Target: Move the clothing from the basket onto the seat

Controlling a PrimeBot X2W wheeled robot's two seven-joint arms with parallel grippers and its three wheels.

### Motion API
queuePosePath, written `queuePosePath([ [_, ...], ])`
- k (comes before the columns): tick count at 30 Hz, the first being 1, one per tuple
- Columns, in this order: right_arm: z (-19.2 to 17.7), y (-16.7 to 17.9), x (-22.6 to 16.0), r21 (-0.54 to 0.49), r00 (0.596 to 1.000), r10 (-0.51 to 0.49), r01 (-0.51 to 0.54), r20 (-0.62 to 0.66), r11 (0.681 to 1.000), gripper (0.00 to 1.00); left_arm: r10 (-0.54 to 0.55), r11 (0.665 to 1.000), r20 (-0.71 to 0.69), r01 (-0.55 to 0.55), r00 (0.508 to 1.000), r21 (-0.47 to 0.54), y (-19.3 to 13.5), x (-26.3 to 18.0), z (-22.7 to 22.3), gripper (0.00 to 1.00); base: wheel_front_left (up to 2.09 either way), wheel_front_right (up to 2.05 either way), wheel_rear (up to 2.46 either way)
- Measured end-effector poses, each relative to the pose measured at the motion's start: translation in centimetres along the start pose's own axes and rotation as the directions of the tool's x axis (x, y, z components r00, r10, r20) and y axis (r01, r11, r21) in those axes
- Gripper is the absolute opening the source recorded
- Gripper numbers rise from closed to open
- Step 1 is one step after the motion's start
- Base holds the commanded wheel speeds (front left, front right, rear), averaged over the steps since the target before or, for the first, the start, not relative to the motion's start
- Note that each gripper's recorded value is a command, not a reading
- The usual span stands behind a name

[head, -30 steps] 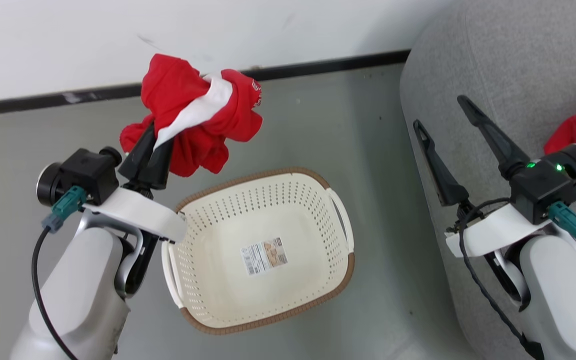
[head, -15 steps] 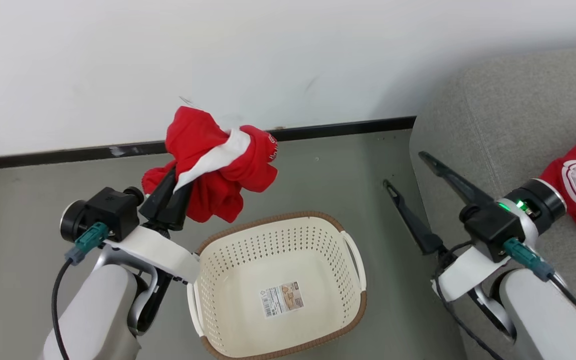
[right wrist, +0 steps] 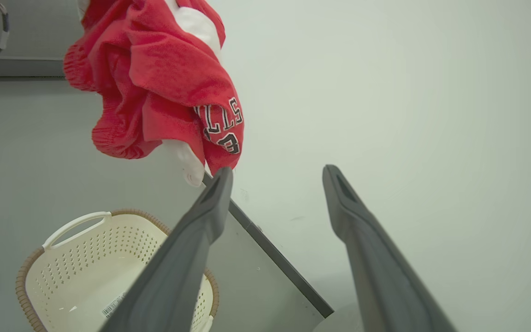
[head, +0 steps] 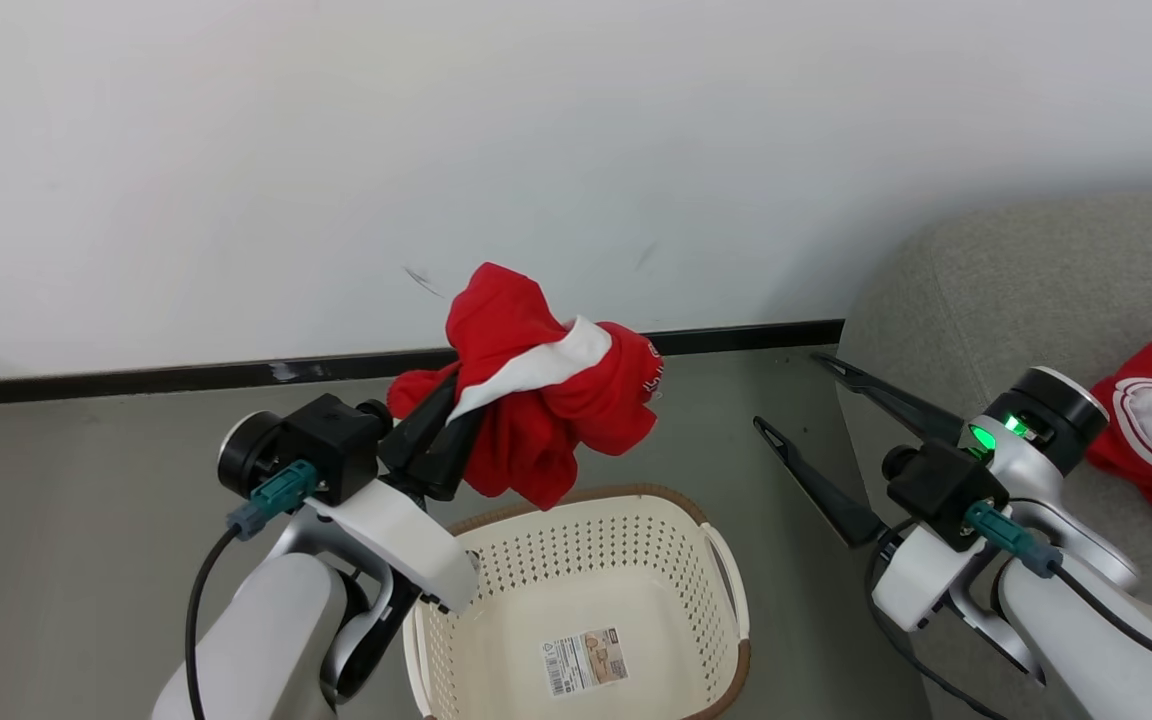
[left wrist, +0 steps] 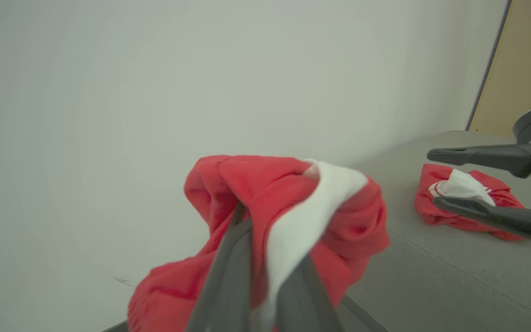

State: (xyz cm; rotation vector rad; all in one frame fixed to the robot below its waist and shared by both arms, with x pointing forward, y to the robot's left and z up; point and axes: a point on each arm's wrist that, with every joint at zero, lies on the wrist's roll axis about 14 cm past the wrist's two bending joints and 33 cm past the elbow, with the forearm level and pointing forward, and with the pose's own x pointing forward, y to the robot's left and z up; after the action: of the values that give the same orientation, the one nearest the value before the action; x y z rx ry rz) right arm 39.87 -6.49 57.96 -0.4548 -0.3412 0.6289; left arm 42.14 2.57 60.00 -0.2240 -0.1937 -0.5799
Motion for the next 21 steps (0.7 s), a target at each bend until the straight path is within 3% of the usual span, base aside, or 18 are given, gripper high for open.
queuePosePath([
  [11, 1.7, 2.1, 0.9, -0.089, 0.992, 0.123, -0.120, 0.027, 0.989, 1.00, -0.092, 0.996, -0.009, 0.091, 0.996, -0.020, -4.3, -0.8, 1.2, 0.00, 0.00, 0.00, 0.00],
  [21, 1.3, 6.4, 2.0, -0.116, 0.954, 0.300, -0.298, -0.006, 0.947, 1.00, -0.171, 0.985, -0.034, 0.170, 0.985, -0.034, -7.4, -1.2, 1.3, 0.00, 0.00, 0.00, 0.00],
])
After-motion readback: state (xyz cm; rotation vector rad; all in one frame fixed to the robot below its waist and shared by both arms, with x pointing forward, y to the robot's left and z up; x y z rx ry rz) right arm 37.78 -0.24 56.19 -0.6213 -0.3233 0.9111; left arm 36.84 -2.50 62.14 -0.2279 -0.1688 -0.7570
